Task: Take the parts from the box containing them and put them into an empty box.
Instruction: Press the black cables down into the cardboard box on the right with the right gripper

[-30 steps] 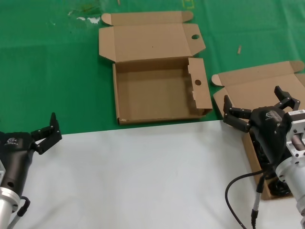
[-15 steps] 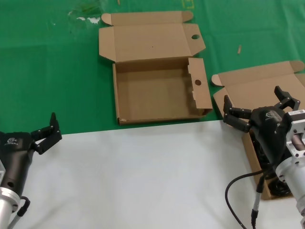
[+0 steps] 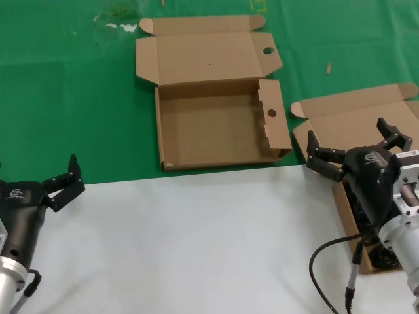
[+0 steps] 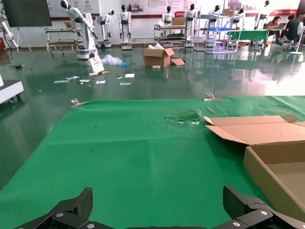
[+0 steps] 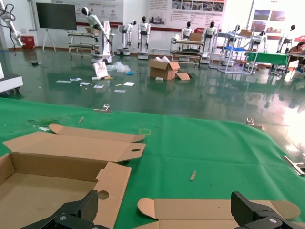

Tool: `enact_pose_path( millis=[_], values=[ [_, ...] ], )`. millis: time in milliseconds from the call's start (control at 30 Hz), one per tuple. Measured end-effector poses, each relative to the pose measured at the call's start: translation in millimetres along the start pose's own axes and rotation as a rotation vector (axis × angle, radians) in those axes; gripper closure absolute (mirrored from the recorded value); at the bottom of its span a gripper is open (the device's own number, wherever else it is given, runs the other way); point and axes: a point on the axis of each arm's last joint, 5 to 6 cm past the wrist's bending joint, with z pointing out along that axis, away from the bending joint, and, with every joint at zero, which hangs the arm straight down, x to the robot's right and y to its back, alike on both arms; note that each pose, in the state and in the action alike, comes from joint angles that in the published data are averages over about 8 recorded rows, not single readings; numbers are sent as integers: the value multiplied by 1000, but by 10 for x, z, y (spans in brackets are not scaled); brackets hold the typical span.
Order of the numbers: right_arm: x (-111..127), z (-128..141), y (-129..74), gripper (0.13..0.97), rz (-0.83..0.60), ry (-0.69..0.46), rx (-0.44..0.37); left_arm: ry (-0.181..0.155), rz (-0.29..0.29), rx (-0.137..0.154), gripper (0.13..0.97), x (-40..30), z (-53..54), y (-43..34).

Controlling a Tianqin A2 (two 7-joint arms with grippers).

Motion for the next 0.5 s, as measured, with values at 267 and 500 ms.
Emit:
enact_pose_path(
  millis=[267,500],
  values=[
    [0,0,0,130,0,0,0,0,0,0,188,0,0,0],
    [0,0,0,130,0,0,0,0,0,0,270,0,0,0]
  ],
)
